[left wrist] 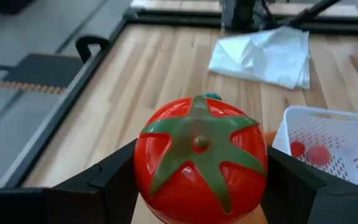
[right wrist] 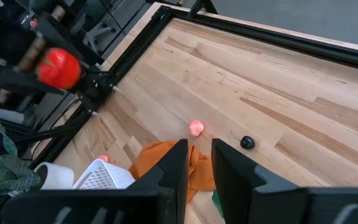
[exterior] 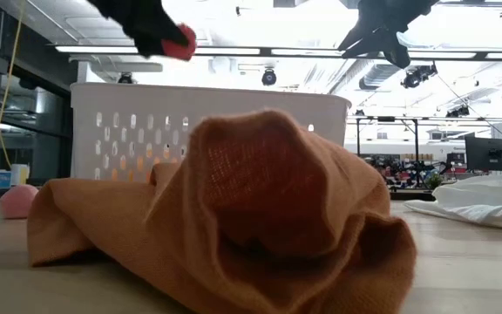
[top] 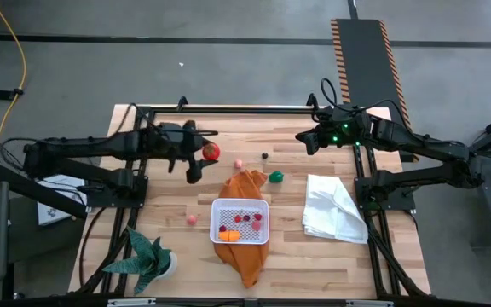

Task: Pick and placing Produce into tupperware
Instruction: Put the red tomato into the white basket

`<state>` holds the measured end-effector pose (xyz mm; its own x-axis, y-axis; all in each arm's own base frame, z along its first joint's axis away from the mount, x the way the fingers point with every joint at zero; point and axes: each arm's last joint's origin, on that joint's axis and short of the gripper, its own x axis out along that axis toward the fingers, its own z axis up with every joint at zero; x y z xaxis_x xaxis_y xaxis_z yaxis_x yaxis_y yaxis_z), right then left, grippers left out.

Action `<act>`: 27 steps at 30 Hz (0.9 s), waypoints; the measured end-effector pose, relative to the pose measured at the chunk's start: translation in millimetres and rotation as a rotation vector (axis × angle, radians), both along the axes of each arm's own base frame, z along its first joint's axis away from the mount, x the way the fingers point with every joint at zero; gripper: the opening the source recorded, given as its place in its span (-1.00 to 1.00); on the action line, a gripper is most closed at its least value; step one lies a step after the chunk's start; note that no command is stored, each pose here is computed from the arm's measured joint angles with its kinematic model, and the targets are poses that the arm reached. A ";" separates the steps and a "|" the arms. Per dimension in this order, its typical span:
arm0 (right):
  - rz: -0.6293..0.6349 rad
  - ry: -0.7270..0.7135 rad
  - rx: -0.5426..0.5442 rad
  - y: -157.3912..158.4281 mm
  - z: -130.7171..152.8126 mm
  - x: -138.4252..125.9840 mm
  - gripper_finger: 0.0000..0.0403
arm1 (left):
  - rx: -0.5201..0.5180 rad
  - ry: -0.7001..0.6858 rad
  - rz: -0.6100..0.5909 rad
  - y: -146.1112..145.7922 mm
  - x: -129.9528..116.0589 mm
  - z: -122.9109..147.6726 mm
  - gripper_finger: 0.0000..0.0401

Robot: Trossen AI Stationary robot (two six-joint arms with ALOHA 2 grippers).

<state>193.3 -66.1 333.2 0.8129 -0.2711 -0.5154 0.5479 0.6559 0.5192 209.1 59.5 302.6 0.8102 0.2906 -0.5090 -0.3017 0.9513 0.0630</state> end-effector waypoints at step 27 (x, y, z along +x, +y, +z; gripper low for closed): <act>0.041 -0.024 -0.074 0.5 3.8 2.5 -0.69 | -0.080 -0.032 -0.123 -11.3 -24.3 91.0 0.24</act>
